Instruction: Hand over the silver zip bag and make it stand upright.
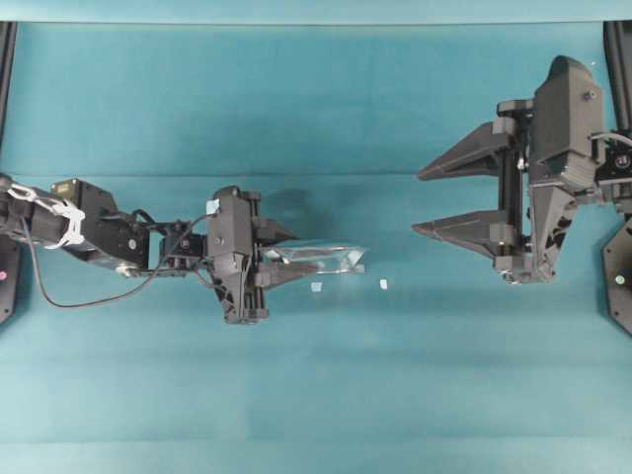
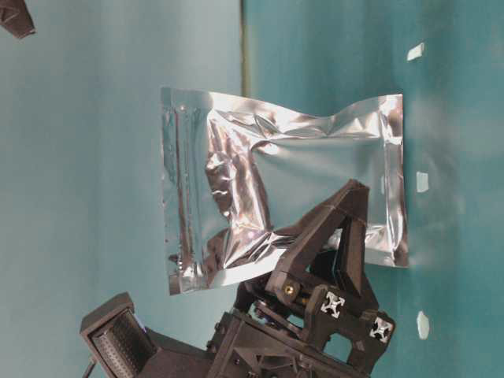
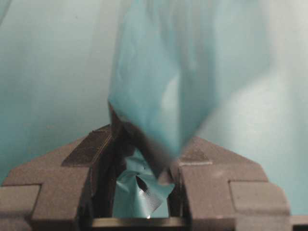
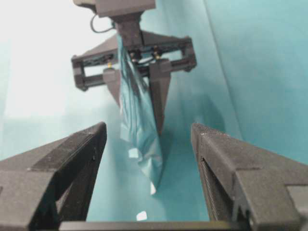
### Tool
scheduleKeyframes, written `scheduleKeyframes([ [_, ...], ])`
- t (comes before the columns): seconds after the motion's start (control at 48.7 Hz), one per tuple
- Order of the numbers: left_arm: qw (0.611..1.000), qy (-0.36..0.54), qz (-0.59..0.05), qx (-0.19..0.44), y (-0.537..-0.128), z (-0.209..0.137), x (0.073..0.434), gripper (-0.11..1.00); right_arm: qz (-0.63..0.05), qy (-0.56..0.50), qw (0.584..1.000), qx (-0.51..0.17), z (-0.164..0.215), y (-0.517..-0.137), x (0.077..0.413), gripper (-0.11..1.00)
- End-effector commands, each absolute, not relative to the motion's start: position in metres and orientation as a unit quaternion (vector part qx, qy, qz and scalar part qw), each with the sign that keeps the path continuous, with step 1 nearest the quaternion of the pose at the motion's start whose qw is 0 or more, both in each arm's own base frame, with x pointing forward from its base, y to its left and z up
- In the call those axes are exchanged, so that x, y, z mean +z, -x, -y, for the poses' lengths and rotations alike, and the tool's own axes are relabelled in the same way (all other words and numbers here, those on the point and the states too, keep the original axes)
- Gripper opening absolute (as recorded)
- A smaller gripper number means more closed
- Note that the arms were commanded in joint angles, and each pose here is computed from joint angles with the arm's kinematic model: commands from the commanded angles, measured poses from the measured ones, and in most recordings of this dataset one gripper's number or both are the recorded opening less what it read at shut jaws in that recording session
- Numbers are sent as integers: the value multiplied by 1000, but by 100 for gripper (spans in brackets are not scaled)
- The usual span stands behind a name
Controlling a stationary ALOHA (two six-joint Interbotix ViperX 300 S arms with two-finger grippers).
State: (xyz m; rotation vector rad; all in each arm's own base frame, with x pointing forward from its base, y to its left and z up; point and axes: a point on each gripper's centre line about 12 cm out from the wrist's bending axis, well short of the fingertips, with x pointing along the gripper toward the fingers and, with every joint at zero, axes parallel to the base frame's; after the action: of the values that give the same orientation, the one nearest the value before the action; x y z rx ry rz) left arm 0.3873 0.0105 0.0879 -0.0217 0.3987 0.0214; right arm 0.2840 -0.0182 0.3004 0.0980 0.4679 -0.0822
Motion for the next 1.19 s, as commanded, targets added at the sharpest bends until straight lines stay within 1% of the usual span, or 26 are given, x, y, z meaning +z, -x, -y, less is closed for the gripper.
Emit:
scheduleKeyframes([
  [0.0, 983, 9, -185, 8, -391, -9, 96, 24, -220, -54, 973, -42, 19, -284, 306, 83],
  [1.17, 983, 9, -182, 8, -393, -9, 98, 24, -227, -53, 972, -42, 19, -284, 301, 83],
])
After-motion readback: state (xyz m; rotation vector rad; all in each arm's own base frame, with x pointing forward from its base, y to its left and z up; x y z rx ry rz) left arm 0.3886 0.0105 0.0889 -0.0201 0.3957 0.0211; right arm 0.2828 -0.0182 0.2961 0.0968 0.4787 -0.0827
